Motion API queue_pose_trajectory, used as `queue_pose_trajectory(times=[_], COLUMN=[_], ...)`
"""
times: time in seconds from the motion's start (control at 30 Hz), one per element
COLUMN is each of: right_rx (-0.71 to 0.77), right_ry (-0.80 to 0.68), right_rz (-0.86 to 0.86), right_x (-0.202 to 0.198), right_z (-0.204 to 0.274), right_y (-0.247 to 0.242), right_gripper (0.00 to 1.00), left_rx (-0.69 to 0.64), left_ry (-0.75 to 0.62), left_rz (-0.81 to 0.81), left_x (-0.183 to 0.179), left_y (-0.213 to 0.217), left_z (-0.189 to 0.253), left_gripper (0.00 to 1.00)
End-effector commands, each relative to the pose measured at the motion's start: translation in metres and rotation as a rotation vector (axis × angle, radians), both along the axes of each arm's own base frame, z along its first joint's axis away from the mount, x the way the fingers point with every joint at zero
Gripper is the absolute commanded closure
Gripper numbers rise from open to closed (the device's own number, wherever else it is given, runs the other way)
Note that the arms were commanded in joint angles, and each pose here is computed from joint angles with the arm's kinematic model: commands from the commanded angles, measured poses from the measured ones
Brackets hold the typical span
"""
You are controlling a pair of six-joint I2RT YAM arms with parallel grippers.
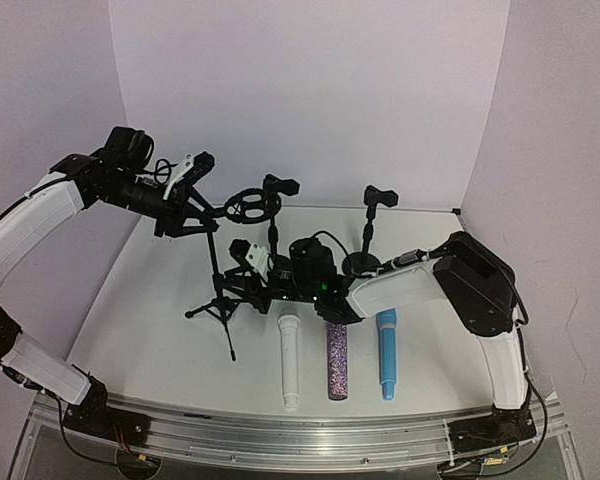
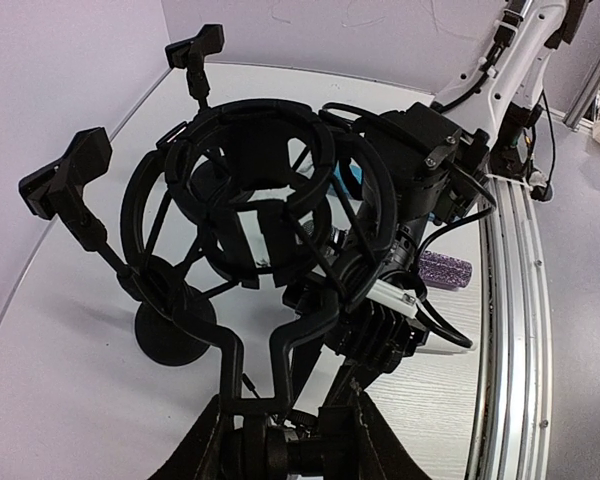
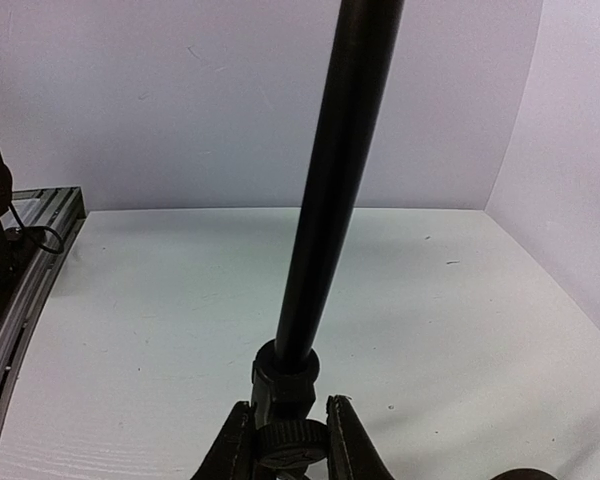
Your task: Attach the microphones to the stand
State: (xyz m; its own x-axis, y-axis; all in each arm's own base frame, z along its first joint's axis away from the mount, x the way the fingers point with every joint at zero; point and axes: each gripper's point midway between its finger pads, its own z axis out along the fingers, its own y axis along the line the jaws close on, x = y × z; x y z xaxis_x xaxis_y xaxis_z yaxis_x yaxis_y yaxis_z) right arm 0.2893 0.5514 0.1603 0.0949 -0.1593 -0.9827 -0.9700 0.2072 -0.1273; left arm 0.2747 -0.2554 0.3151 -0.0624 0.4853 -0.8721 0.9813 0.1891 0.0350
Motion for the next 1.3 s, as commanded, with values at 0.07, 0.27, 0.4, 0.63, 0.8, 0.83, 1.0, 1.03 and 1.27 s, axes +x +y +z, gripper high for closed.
queue_pose_trajectory(times=[0.07,0.27,0.4,0.63,0.8,0.83,1.0,1.03,1.27], right_rx=[0.008,0.084,0.223,0.429,0.565,0.594,0.747,0.775,0.919], right_ry=[0.016,0.340,0.794,1.235,1.626,1.715,1.945,1.953,2.064], right_rz=[-0.019,-0.053,-0.062,-0.185,-0.235,-0.244,-0.254,-0.268,-0.339], right_x=[0.001,0.001,0.000,0.016,0.036,0.038,0.045,0.047,0.051], right_z=[-0.003,-0.005,0.004,0.012,0.004,0.000,-0.001,0.000,0.004], right_y=[0.003,0.005,0.015,-0.005,-0.004,-0.002,0.009,0.007,-0.005], right_gripper=[0.96,1.00,1.00,1.00,1.00,1.00,1.00,1.00,1.00], left_rx=[-0.089,-0.087,-0.094,-0.101,-0.106,-0.108,-0.114,-0.114,-0.115], left_ry=[-0.100,-0.138,-0.153,-0.168,-0.182,-0.184,-0.179,-0.176,-0.116], left_rz=[-0.052,-0.017,-0.014,-0.014,-0.013,-0.011,-0.004,-0.001,0.042], left_x=[-0.006,0.001,0.005,0.007,0.009,0.010,0.011,0.011,0.014], left_y=[-0.007,-0.005,-0.006,-0.007,-0.007,-0.008,-0.008,-0.008,-0.007], left_z=[0.035,0.032,0.028,0.030,0.033,0.034,0.036,0.036,0.031], left_gripper=[1.00,1.00,1.00,1.00,1.00,1.00,1.00,1.00,1.00])
